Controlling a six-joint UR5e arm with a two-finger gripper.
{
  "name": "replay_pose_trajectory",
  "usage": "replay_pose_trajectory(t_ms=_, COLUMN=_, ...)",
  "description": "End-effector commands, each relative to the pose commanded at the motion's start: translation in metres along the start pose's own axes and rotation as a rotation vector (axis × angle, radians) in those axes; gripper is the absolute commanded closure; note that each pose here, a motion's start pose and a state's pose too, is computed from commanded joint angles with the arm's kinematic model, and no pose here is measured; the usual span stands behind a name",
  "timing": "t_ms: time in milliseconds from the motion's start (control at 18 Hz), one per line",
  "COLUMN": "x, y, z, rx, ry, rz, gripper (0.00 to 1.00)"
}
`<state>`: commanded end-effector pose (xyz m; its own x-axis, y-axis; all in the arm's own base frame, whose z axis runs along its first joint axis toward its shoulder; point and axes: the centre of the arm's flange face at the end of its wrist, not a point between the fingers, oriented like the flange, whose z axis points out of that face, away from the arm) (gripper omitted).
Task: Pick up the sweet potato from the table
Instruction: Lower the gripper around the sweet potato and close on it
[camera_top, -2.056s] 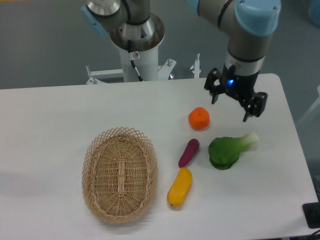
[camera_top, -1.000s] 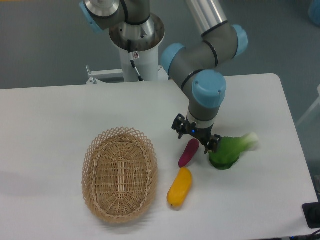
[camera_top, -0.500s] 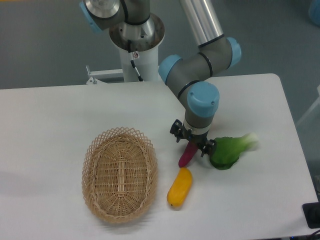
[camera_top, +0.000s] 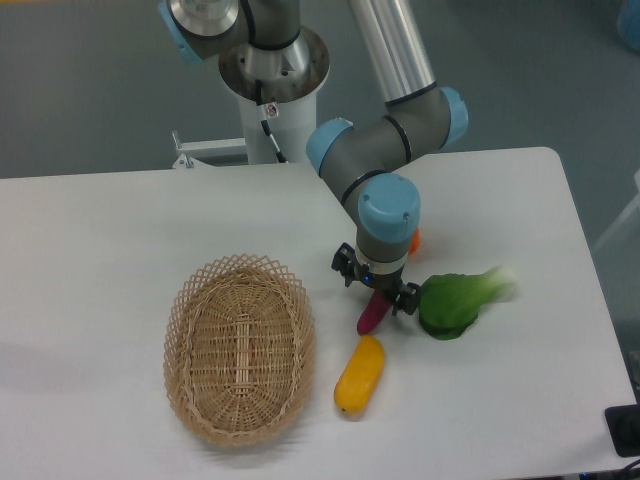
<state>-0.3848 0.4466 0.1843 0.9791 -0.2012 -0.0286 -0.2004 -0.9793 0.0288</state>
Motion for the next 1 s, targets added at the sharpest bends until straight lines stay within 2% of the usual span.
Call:
replay_pose_trajectory(t_ms=111, x=-0.001, y=-0.001, z=0.003, rx=-0.018, ry=-0.012, rz=0.004, gripper=0.13)
replay_pose_trajectory(t_ms=333, x=0.000, y=-0.004, z=-0.001, rx=-0.014, ry=-0.021, rz=0.013, gripper=0.52)
replay_pose_trajectory(t_ms=444, x=-0.001, y=-0.004, z=-0.004, rx=-0.012, ry=-0.026, rz=0.017, gripper=0.64)
replay_pose_trajectory(t_ms=556, x=-0.002, y=-0.004, z=-0.005, rx=-0.010, ry=-0.029, rz=0.019, gripper=0.68)
replay_pose_trajectory(t_ms=778, x=-0.004, y=-0.005, z=-0.016, rx=-0.002, ry=-0.047, rz=0.022, gripper=0.68)
replay_pose_trajectory(t_ms=1000, x=-0.007, y=0.001, z=-0.056, rx=0.025, ry=-0.094, rz=0.045, gripper=0.68)
